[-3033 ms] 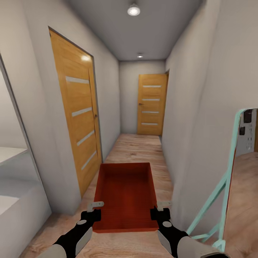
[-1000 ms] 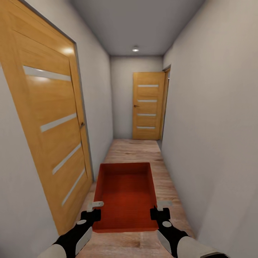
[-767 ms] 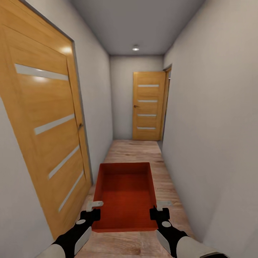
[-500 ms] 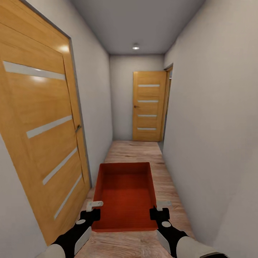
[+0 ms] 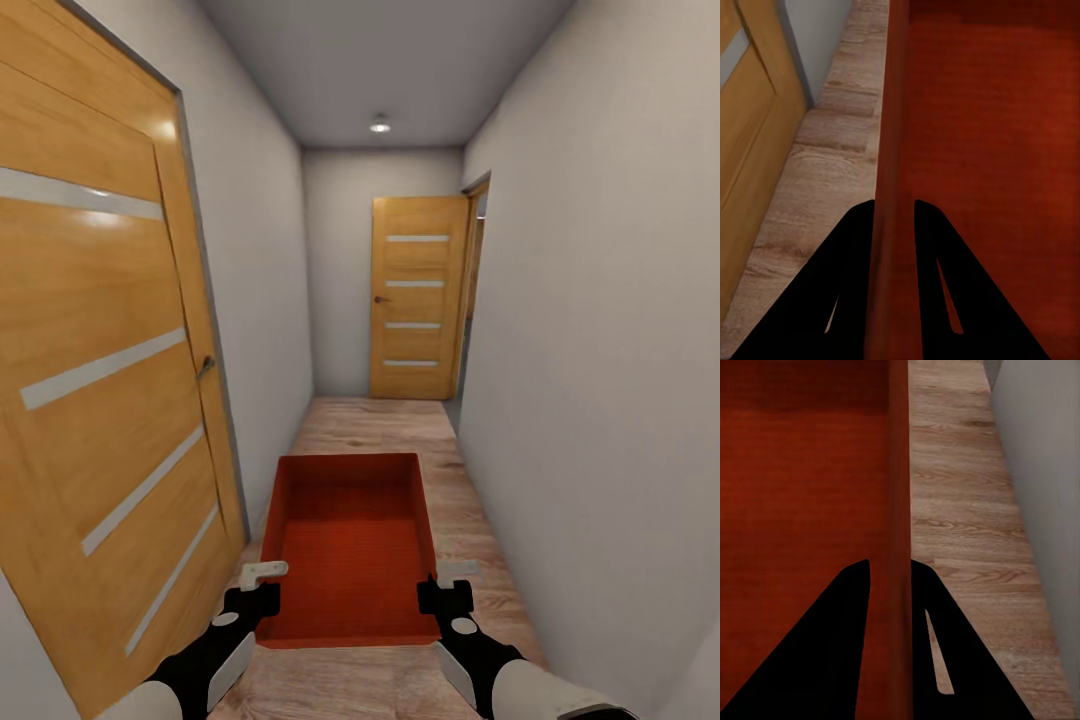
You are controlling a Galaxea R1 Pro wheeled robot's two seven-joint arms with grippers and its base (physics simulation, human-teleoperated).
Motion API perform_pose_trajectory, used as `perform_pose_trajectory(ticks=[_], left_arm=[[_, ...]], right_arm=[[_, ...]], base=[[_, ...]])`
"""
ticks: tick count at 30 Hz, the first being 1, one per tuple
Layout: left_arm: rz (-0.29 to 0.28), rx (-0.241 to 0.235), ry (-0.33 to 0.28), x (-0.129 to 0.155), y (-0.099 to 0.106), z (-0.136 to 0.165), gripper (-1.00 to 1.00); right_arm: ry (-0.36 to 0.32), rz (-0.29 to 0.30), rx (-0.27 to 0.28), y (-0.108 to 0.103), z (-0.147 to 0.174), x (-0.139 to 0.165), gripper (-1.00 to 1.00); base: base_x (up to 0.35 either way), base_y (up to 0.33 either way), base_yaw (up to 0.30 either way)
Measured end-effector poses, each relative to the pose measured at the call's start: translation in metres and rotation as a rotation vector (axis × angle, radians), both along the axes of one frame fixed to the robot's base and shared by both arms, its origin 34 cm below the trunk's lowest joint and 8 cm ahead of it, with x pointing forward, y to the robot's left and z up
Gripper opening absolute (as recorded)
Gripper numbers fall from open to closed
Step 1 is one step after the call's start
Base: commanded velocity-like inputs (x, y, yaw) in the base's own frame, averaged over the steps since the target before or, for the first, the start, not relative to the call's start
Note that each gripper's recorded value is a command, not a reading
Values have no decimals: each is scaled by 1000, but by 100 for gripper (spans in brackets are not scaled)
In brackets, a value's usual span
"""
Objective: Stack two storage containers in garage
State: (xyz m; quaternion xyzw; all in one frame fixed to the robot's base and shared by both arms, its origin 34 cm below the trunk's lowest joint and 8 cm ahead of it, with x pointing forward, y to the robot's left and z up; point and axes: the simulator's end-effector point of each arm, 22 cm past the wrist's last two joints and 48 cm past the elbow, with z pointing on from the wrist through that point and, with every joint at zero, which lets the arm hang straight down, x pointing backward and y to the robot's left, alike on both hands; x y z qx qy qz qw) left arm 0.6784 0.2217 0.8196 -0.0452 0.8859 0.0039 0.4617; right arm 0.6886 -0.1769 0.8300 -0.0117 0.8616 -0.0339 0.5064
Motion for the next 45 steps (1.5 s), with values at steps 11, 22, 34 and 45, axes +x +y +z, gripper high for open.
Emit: perform_pose_trajectory(ticks=[11, 22, 34, 45], left_arm=[[-2, 0, 0, 0, 1, 0, -100], [-2, 0, 0, 0, 1, 0, -100], [-3, 1, 0, 0, 1, 0, -100], [-3, 1, 1, 0, 1, 0, -100]], right_arm=[[0, -1, 1, 1, 0, 0, -100], [0, -1, 1, 1, 0, 0, -100], [0, -2, 1, 1, 0, -1, -100], [1, -2, 1, 1, -1, -1, -100]], base=[[323, 0, 0], [323, 0, 0], [323, 0, 0], [323, 0, 0]])
